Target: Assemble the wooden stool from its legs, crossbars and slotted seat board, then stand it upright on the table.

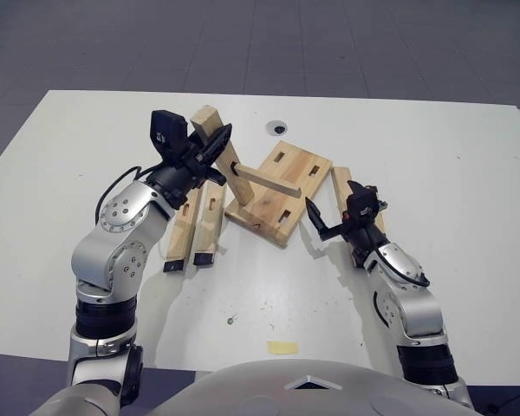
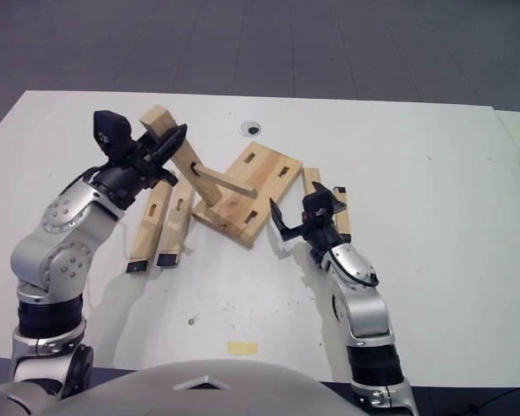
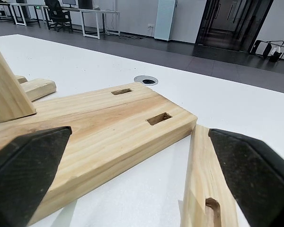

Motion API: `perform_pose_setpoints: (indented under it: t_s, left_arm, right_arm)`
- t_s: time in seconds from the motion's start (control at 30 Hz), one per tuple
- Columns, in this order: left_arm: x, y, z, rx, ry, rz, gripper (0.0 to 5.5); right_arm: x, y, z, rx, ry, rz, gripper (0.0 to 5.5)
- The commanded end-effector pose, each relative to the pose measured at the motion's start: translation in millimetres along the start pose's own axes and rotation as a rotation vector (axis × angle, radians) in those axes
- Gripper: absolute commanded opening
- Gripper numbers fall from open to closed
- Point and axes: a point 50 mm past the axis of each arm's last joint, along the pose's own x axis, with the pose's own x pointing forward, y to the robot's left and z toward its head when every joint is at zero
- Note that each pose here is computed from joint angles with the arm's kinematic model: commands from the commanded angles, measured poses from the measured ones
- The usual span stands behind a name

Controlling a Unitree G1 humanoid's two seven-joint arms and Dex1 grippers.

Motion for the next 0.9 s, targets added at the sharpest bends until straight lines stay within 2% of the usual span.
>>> perform_pose_setpoints:
  t_s: [0.03, 0.23, 0.27, 0.47, 0.7, 0.8, 0.9]
  left_arm:
    - [-9.7, 2.0, -44.1, -0.125, 0.205, 0.055, 1.04]
    - [3.6, -4.8, -1.5, -0.167, 0.017, -0.006, 1.04]
    - [5.3, -7.7, 7.4, -0.174, -0.015, -0.028, 1.41]
    - [10.6, -19.7, 82.1, -0.261, -0.246, -0.195, 2.46]
    - [-0.6, 1.0, 143.6, -0.198, -0.372, -0.192, 3.65]
    - [-4.4, 46.0, 138.4, -0.191, -0.332, 0.072, 4.06]
    - [-10.5, 75.3, 82.0, -0.049, -0.068, 0.309, 4.48]
  right_arm:
    - [3.5, 1.8, 1.7, -0.007, -0.008, 0.007, 5.4]
    - [7.4, 4.1, 1.6, -0.003, -0.012, 0.014, 5.4]
    - [7.8, 3.9, 1.6, -0.003, -0.013, 0.012, 5.4]
    - [8.9, 7.9, 1.2, 0.003, -0.018, 0.016, 5.4]
    - [6.5, 8.2, -0.8, 0.01, -0.012, 0.011, 5.4]
    - [4.5, 7.2, -2.7, 0.015, -0.005, -0.002, 5.4]
    - [1.2, 4.9, -6.5, 0.02, 0.009, -0.021, 5.4]
